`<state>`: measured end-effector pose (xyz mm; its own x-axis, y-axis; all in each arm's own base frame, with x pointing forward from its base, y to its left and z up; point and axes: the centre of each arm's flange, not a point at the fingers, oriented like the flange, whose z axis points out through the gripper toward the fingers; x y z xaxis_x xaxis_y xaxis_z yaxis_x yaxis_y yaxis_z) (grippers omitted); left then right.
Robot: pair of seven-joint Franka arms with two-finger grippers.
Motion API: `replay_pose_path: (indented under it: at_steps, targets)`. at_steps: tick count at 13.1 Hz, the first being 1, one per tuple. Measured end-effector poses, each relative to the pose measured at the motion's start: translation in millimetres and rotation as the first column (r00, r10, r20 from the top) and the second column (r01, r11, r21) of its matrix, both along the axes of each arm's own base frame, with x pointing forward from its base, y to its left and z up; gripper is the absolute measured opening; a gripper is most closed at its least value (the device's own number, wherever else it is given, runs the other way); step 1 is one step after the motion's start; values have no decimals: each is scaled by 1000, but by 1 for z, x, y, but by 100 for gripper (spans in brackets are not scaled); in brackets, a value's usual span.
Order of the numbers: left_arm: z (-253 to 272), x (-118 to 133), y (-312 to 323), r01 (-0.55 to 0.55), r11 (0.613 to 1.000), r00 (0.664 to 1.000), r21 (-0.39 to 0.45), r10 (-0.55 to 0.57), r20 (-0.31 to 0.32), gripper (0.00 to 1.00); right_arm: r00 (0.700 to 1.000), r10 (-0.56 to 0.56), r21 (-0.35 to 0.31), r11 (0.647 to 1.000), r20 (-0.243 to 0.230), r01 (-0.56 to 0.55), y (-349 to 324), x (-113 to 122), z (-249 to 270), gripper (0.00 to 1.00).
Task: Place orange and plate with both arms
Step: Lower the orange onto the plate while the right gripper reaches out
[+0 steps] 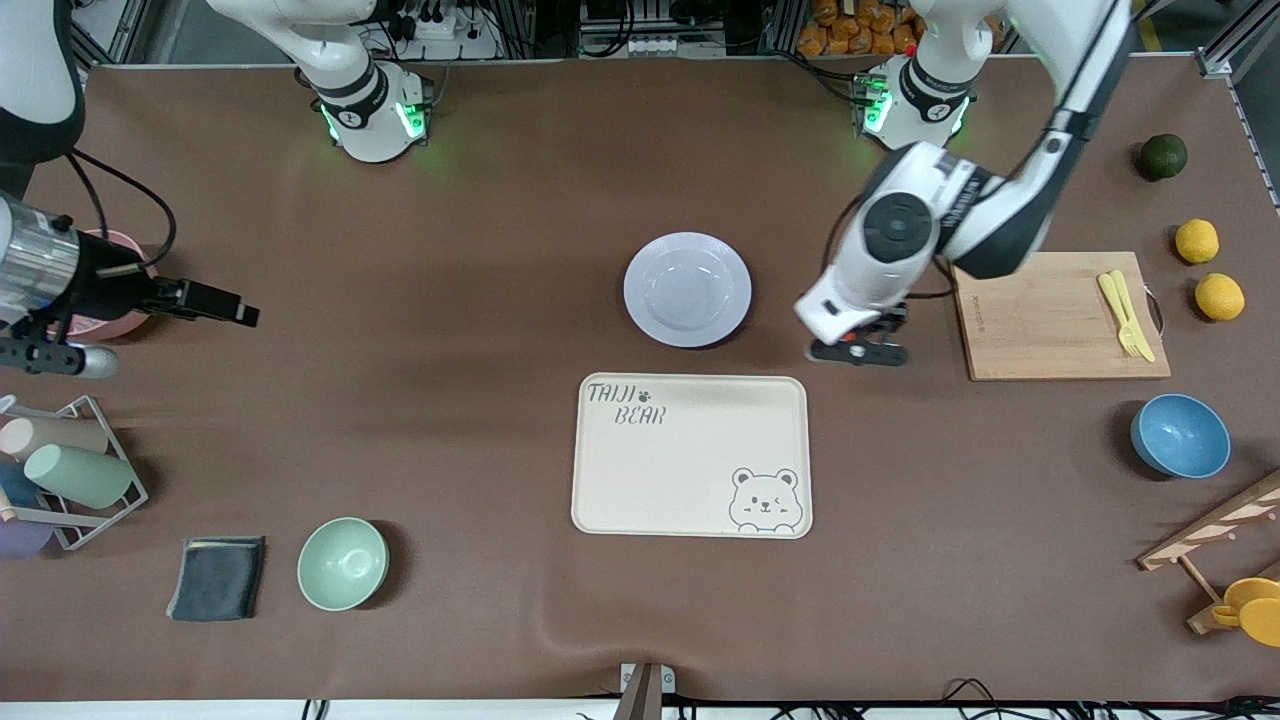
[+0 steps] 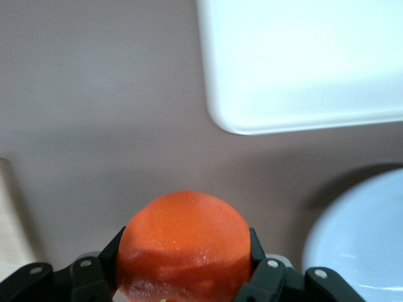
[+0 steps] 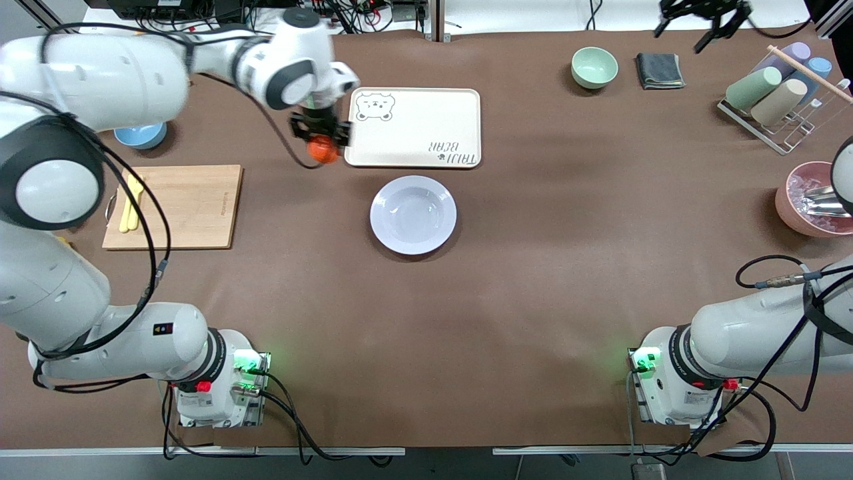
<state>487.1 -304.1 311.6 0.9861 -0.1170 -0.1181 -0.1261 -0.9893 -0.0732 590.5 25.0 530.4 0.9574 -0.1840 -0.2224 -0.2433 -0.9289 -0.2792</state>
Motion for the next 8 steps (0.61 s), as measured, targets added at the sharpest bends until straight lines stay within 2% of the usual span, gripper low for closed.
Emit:
replay_pose_path:
  at_steps: [4, 8]
  targets:
    - [-14, -43, -109, -47, 999, 998, -24, 46, -42, 74, 997, -42, 102, 994, -60, 48, 25, 7, -45, 100]
    - [-59, -63, -156, -79, 997, 989, -19, 76, -124, 73, 992, -69, 143, 986, -107, 84, 16, 2, -65, 100]
